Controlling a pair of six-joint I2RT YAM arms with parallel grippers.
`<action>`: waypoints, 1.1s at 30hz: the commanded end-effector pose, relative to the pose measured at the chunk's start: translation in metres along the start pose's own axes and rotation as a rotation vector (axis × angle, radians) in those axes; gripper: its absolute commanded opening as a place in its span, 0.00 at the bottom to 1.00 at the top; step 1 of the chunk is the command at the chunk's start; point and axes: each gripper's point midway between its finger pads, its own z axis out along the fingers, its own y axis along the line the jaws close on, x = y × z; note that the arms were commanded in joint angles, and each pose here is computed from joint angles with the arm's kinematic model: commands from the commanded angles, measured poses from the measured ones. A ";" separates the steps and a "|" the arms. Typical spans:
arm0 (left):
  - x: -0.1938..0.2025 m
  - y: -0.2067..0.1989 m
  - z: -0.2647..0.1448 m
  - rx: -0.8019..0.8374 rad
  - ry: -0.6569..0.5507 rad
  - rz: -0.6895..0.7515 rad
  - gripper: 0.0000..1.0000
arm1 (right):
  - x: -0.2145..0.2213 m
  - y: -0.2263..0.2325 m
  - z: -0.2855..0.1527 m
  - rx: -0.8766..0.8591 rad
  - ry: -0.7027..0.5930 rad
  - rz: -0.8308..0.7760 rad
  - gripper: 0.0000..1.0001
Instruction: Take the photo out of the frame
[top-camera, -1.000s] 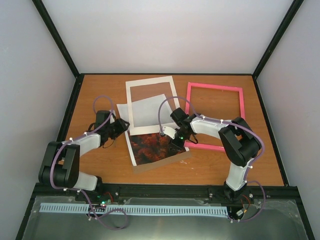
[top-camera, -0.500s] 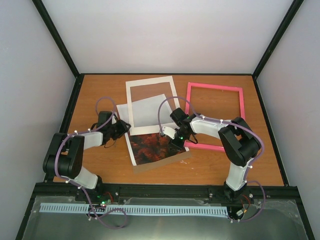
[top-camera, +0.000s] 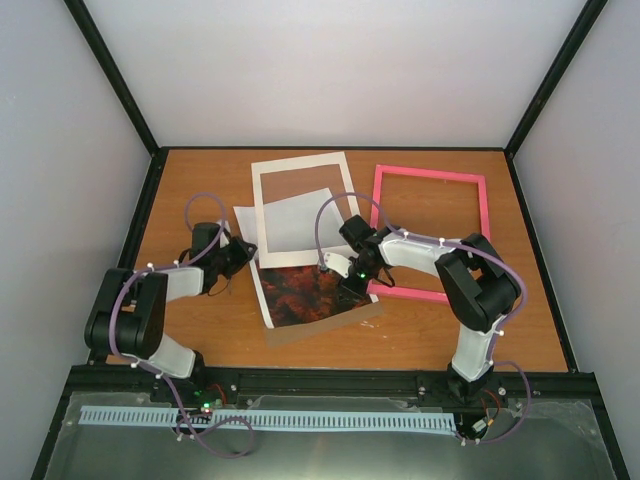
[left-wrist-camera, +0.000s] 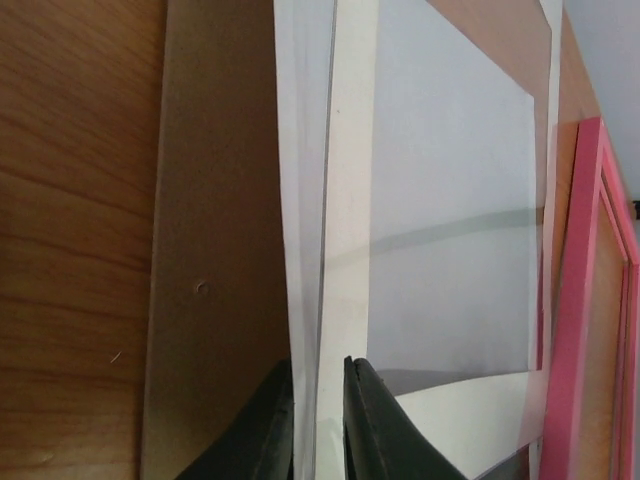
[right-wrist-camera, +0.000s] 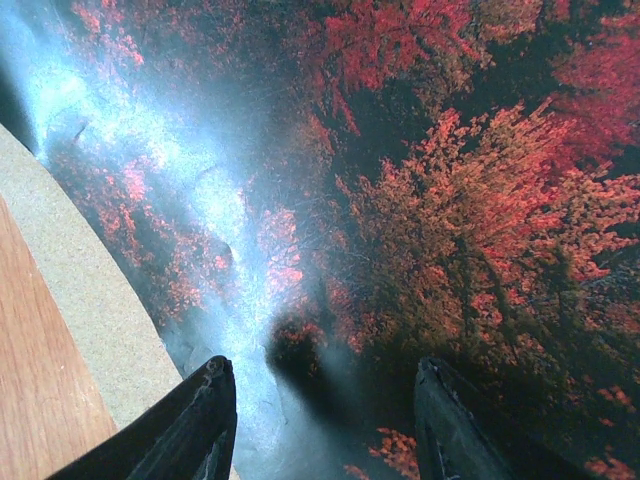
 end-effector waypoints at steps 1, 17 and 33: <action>-0.018 -0.010 0.003 0.042 -0.058 -0.004 0.13 | 0.018 0.006 0.015 -0.031 0.079 0.021 0.47; -0.025 -0.017 -0.010 0.028 -0.088 0.019 0.01 | 0.015 0.005 0.009 -0.015 0.068 0.007 0.47; -0.043 -0.043 -0.114 -0.091 -0.258 0.151 0.01 | -0.018 0.030 -0.048 -0.054 -0.100 -0.054 0.51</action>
